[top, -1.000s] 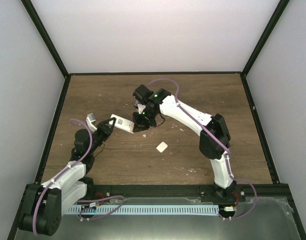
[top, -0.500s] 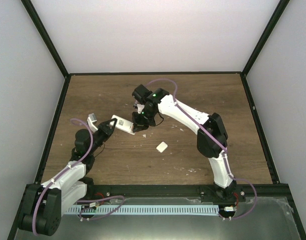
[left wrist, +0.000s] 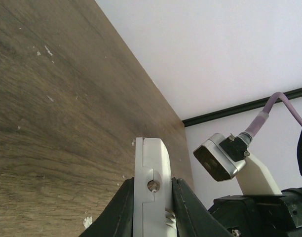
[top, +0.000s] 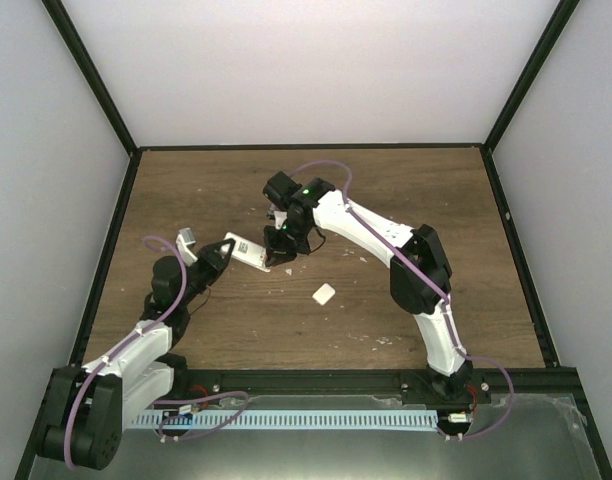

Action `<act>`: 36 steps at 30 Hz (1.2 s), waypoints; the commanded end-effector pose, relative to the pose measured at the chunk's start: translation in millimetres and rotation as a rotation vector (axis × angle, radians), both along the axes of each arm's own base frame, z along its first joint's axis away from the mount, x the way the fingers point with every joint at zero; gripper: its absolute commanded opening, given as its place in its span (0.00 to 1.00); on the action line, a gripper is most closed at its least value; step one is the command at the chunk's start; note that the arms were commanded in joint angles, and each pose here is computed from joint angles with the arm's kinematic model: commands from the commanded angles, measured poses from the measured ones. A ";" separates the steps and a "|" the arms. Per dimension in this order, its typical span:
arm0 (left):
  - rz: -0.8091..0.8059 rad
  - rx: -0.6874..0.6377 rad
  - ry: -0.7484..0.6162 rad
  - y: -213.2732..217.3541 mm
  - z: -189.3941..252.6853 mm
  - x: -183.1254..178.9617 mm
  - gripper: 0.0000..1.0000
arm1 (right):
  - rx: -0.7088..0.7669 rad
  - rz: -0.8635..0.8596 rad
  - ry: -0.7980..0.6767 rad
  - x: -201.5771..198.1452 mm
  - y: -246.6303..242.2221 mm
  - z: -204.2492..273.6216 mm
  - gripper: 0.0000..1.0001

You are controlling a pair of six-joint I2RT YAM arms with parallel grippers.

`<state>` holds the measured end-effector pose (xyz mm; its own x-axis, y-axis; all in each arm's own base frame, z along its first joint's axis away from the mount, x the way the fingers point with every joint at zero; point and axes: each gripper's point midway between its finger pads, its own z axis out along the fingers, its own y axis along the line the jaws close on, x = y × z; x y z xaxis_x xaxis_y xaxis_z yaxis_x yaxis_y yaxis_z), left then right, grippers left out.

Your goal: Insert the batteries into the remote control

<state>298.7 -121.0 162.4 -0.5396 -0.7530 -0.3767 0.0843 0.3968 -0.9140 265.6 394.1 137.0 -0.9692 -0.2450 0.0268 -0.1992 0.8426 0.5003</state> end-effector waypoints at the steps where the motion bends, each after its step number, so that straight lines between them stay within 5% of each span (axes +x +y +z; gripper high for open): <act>1: 0.023 -0.017 -0.075 1.0 32.2 8.1 0.00 | -0.044 -0.023 0.004 5.5 -4.2 -6.4 0.01; 24: 0.035 -0.009 -0.058 0.6 29.5 13.5 0.00 | -0.047 -0.025 0.050 8.8 5.9 -10.7 0.01; 36: 0.036 -0.130 0.007 -2.1 17.8 12.4 0.00 | -0.072 -0.040 0.029 13.9 2.1 -9.9 0.01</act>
